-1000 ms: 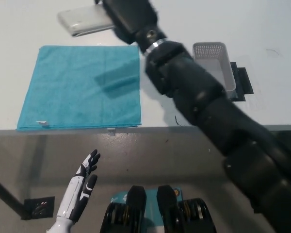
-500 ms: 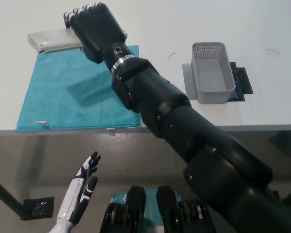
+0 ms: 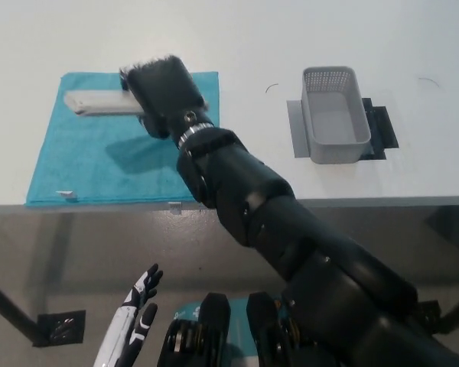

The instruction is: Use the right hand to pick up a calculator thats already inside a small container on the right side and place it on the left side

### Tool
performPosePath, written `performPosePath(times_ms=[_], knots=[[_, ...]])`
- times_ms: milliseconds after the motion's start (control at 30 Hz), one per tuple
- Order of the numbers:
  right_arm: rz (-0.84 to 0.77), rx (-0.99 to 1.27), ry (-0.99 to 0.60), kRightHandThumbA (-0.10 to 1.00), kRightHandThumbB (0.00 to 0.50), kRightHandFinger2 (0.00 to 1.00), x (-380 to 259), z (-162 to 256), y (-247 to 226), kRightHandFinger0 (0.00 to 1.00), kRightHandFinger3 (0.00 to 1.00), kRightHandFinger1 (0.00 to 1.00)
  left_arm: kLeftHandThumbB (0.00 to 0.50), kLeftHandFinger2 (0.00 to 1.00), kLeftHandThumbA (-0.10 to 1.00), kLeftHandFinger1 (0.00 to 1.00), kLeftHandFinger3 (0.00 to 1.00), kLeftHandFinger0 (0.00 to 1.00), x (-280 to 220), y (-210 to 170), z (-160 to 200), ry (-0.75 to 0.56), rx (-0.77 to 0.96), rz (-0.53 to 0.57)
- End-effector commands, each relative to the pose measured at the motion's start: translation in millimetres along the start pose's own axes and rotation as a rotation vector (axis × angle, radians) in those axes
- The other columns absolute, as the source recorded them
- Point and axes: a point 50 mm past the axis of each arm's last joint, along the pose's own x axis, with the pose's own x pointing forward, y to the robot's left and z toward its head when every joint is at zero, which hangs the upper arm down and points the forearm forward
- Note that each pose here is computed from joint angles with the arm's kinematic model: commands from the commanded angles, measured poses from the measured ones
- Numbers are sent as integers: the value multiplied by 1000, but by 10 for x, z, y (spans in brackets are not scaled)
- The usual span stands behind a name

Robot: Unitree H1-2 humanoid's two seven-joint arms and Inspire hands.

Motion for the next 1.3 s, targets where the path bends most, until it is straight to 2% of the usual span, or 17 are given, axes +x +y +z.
performPosePath(times_ms=[0,133,267,300,433,533,733,767,833,1000,1067,1100,1133,1167,1200,1233,1267], knots=[[-14,1,26,-100,320,60,102,-58,-201,0,420,0,0,1000,1000,1000,1000,1000,-38,17,70,-62,19,-10],[16,-9,53,-100,301,8,64,-143,-131,0,361,0,15,1000,1000,1000,1000,1000,-90,3,57,-53,11,-10],[36,-16,75,-100,290,17,23,-200,-58,0,375,0,3,1000,1000,1000,1000,1000,-150,-12,48,-44,20,-20],[46,-20,81,-100,290,60,9,-219,-33,0,410,1,8,1000,1000,1000,1000,1000,-168,-18,39,-39,17,-24],[29,-30,76,-100,281,37,17,-214,-55,0,452,0,22,1000,1000,1000,1000,1000,-178,-26,42,-39,16,-28],[18,-29,63,-100,292,84,58,-169,-125,0,490,0,23,1000,1000,1000,1000,1000,-172,-36,51,-42,21,-33],[22,-65,44,-100,271,21,108,-67,-195,0,434,0,0,1000,975,1000,1000,1000,-145,-42,78,-56,30,-44],[25,-62,42,-100,275,80,103,-64,-184,0,476,30,1,1000,973,1000,1000,1000,-145,-43,81,-57,25,-46],[34,-59,45,-100,289,41,88,-49,-148,0,483,1,0,1000,959,1000,1000,1000,-135,-40,87,-61,34,-49],[65,-63,54,-100,285,85,47,-76,-61,0,506,2,0,1000,937,1000,1000,1000,-139,-31,102,-67,44,-49],[65,-54,66,-100,301,29,25,-95,-26,0,468,0,0,1000,938,1000,1000,1000,-139,-30,95,-65,43,-50],[76,-31,86,-71,256,77,-4,-112,28,0,444,0,0,1000,940,1000,1000,1000,-162,-30,82,-59,42,-53],[89,-38,93,138,251,401,-10,-119,42,76,678,175,0,1000,943,1000,1000,1000,-166,-31,80,-58,43,-54],[94,-42,96,318,329,770,-12,-119,49,409,942,560,1,1000,945,1000,1000,1000,-171,-33,76,-56,40,-54],[159,-8,127,574,343,1000,-13,-143,71,889,1000,1000,0,1000,947,1000,1000,1000,-174,-34,74,-55,39,-56],[183,0,141,665,414,1000,-15,-157,79,1000,1000,1000,0,1000,948,1000,1000,1000,-174,-34,76,-56,42,-58],[192,9,148,724,466,1000,-16,-161,83,1000,1000,1000,0,1000,950,1000,1000,1000,-173,-35,77,-57,43,-59]])
